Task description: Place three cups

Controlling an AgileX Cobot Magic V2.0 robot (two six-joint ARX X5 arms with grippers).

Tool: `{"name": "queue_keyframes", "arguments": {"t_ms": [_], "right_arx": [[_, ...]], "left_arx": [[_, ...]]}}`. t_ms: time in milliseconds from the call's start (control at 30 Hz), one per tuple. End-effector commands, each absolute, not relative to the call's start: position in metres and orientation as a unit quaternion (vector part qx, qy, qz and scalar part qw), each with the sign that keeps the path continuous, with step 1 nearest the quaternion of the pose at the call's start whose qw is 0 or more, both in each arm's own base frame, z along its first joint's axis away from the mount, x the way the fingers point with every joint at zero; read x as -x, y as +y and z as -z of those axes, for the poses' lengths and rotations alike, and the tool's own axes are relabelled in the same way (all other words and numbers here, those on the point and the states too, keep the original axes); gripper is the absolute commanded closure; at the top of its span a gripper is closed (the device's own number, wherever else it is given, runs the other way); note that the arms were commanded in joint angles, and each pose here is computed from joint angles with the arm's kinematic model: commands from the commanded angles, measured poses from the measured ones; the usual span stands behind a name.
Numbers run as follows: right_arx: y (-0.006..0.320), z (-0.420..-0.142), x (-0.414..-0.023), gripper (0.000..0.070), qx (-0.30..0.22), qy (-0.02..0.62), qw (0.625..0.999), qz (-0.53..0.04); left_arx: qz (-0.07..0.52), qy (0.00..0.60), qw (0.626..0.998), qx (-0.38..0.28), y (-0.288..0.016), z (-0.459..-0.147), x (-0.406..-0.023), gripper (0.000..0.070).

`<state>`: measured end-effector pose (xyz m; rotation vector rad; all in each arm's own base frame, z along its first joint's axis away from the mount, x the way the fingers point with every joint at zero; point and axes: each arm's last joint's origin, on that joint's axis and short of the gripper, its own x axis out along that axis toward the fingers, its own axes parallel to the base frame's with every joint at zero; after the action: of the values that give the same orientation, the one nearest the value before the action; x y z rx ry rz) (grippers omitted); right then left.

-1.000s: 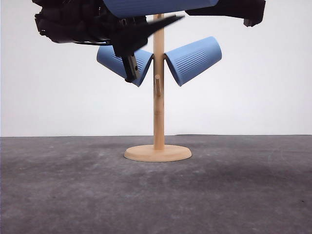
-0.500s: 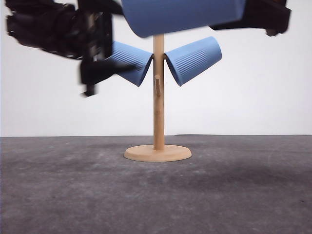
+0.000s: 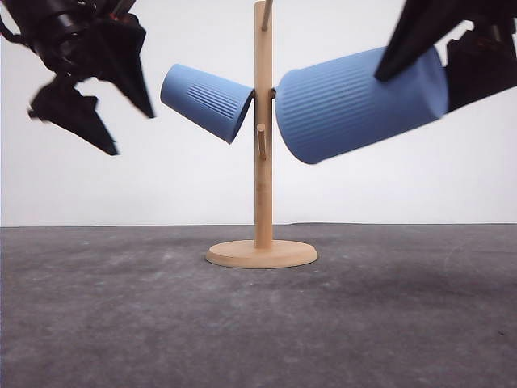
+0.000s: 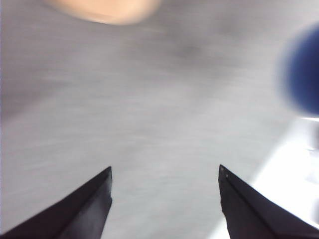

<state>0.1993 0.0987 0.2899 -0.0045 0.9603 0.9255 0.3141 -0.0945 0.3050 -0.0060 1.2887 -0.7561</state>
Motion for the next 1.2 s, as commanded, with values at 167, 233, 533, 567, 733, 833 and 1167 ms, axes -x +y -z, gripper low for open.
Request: {"name": "queue_keyframes", "arguments": {"t_ms": [167, 233, 533, 567, 733, 833, 1167], "right_arx": [[0.117, -0.296, -0.207, 0.0432, -0.045, 0.434, 0.818, -0.375], [0.121, -0.296, -0.209, 0.0432, -0.055, 0.431, 0.819, -0.374], [0.137, -0.287, -0.231, 0.0432, -0.076, 0.434, 0.825, -0.354], [0.138, -0.287, -0.235, 0.0432, -0.077, 0.434, 0.825, -0.354], [0.147, -0.291, -0.250, 0.0432, -0.081, 0.427, 0.827, -0.356], [0.153, -0.294, -0.259, 0.0432, -0.080, 0.431, 0.826, -0.355], [0.170, -0.298, -0.293, 0.0432, -0.078, 0.461, 0.819, -0.333]], "left_arx": [[0.169, 0.546, 0.817, -0.079, -0.081, -0.352, -0.300, 0.0305], [0.138, 0.533, 0.830, -0.089, -0.077, -0.363, -0.291, 0.0305], [0.087, 0.465, 0.877, -0.091, -0.060, -0.409, -0.239, 0.0307], [0.082, 0.459, 0.880, -0.092, -0.058, -0.412, -0.233, 0.0307], [0.072, 0.455, 0.883, -0.087, -0.053, -0.420, -0.214, 0.0307], [0.071, 0.460, 0.881, -0.086, -0.051, -0.417, -0.207, 0.0307], [0.067, 0.477, 0.873, -0.082, -0.049, -0.405, -0.200, 0.0307]]}}
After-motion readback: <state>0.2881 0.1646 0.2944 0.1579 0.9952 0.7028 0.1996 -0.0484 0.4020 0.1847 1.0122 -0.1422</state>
